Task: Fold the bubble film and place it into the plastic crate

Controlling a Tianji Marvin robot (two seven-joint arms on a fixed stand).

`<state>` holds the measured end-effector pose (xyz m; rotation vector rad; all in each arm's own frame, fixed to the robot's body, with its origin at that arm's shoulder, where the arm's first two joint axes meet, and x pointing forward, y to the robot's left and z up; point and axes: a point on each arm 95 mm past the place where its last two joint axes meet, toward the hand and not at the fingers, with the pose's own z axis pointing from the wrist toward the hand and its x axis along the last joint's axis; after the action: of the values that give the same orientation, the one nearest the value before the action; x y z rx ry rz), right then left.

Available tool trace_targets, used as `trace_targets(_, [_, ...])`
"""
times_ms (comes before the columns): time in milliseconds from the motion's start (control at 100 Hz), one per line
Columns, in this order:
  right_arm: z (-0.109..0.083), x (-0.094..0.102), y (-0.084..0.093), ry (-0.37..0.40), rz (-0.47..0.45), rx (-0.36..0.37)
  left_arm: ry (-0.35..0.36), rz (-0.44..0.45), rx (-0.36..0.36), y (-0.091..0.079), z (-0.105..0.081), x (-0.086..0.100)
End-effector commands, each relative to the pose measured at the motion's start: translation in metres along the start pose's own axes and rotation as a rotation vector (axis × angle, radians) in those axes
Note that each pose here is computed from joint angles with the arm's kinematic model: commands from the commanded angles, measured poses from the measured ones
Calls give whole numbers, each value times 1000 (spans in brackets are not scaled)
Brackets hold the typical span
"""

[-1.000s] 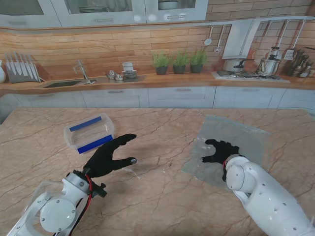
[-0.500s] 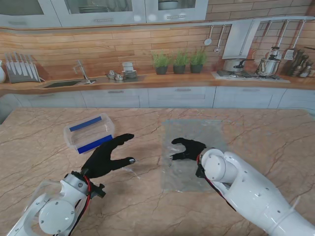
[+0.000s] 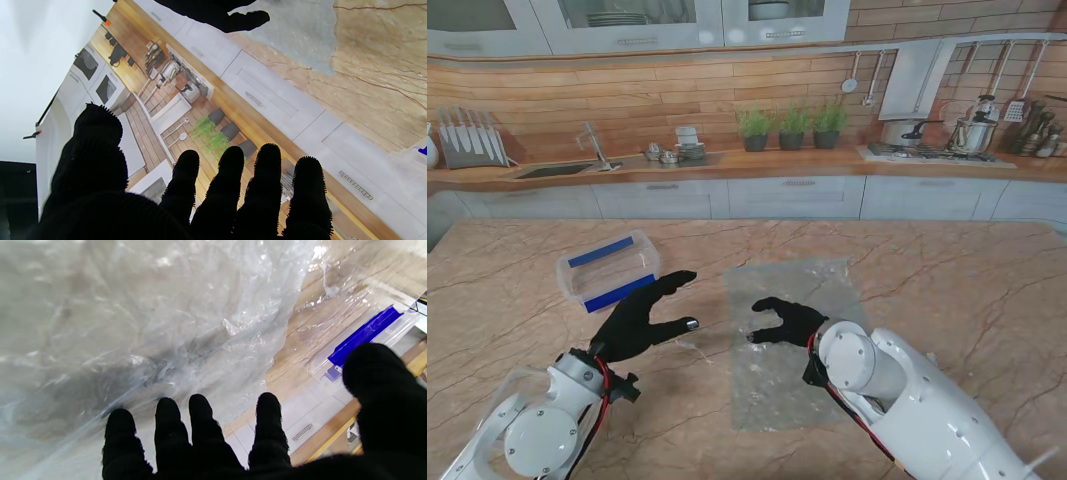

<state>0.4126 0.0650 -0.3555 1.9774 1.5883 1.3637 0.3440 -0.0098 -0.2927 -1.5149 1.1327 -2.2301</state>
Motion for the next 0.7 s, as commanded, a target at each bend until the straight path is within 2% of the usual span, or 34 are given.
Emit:
trace_targets(0, [-4, -7, -18, -12, 0, 38, -3, -9, -6, 3, -1, 1])
trace_targets(210, [-15, -8, -25, -41, 49, 33, -5, -10, -7, 3, -1, 0])
trace_targets(400, [-22, -4, -32, -21, 51, 72, -7, -6, 6, 2, -3, -1])
trace_targets(560, [-25, 1, -36, -20, 101, 91, -6, -2, 18, 0, -4, -2])
trace_targets(690, [-28, 6, -37, 4, 90, 111, -5, -2, 21, 0, -5, -3])
